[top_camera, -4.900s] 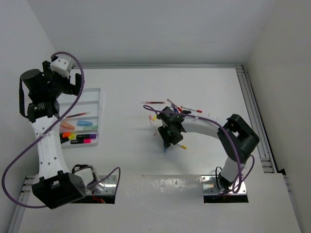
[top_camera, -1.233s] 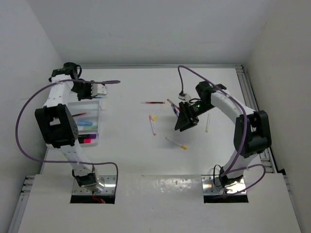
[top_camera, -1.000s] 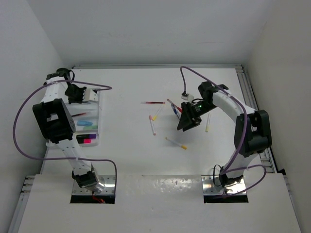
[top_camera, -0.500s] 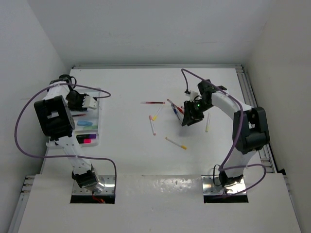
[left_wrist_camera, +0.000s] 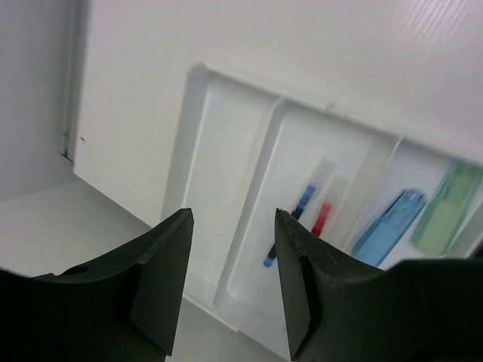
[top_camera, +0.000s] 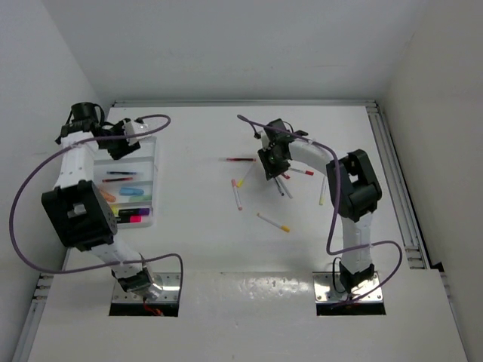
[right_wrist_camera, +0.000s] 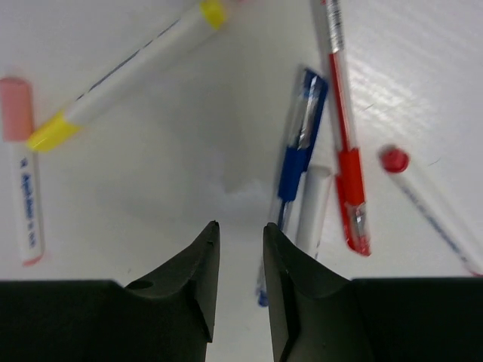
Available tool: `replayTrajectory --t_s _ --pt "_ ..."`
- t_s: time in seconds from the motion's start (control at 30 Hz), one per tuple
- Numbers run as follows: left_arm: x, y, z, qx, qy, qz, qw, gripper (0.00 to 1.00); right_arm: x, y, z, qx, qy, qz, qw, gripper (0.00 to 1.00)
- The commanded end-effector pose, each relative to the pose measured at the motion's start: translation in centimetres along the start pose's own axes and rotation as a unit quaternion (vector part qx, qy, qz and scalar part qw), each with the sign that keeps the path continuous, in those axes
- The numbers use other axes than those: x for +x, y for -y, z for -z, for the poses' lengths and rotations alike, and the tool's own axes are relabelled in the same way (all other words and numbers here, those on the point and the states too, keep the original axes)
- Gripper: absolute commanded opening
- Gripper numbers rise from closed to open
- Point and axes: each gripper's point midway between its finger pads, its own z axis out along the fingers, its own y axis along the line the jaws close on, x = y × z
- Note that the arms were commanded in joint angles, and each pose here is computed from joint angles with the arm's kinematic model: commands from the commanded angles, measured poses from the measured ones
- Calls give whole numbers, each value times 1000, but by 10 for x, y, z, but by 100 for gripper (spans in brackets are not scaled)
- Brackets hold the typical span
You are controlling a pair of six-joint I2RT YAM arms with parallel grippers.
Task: Sort the stationery into containers
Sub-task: Place the stationery into the container, then grab a piece of stationery with the right arm
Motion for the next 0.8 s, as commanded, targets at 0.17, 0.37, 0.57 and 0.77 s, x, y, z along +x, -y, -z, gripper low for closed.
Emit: replayTrajectory --t_s 0.17,0.37,0.57,0.77 --pt "-122 38 57 -56 194 54 978 57 -12 31 -10 95 11 17 995 28" --pt "-160 41 74 -85 231 38 968 61 1 32 -16 80 -7 13 997 28" --pt "-171 43 76 -80 242 47 966 61 17 24 -22 53 -29 7 998 24" --pt "-178 47 75 -76 252 56 963 61 34 18 -27 49 -52 16 997 19"
